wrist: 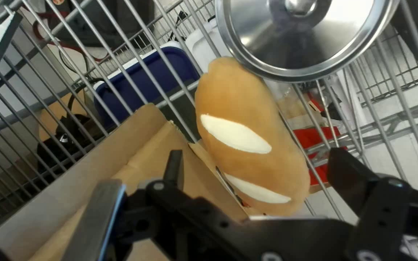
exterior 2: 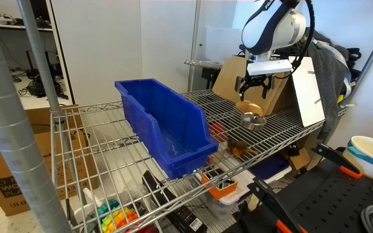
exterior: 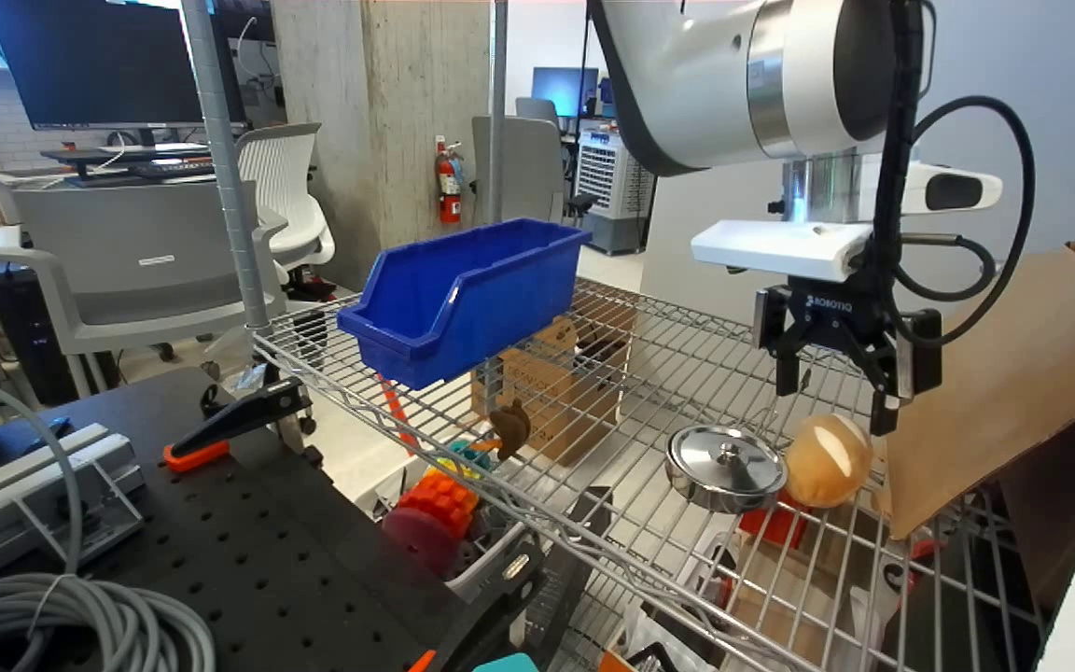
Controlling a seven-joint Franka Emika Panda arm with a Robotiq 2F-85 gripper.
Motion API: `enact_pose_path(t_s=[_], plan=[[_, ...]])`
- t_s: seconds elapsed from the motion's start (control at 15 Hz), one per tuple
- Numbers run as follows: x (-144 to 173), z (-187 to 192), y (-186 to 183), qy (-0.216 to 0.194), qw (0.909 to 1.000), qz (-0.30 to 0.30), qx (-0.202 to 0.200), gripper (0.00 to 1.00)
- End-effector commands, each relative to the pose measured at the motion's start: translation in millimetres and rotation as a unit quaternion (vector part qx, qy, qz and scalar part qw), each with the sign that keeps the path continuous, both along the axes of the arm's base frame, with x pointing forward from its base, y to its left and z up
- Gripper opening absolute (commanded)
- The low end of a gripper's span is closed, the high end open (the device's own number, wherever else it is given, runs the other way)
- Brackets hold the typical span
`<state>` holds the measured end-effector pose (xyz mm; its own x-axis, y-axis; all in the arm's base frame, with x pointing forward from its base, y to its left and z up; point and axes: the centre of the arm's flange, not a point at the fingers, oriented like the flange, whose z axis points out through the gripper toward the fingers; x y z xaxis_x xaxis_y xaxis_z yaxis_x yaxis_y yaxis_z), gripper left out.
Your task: Put the brown plush in the blue storage box
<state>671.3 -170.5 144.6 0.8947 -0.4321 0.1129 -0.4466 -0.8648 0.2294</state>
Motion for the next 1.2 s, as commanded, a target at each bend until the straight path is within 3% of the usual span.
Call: enact_pose_path(t_s=[0.0, 0.07, 0.13, 0.27, 0.47, 0.67, 0.87, 1.0, 1.13], plan=[[28.8, -26.5, -13.3, 0.027, 0.9992, -0.027, -0.013, 1.00], [30.2, -32.8, -15.9, 0.034, 0.9988, -0.032, -0.015, 1.00], [31.4, -39.2, -18.4, 0.042, 0.9983, -0.037, -0.017, 0.76], [32.9, -48.2, -21.7, 0.055, 0.9973, -0.043, -0.022, 0.68], [33.2, -43.9, -18.8, 0.058, 0.9972, -0.042, -0.023, 0.44], [29.4, -12.4, -2.1, 0.035, 0.9987, -0.022, -0.029, 0.22], [15.7, 43.1, 41.4, -0.002, 0.9987, 0.025, -0.045, 0.02], [9.8, 66.1, 72.9, -0.036, 0.9952, 0.081, -0.041, 0.00], [0.8, 87.9, 111.5, -0.072, 0.9894, 0.125, -0.013, 0.01]])
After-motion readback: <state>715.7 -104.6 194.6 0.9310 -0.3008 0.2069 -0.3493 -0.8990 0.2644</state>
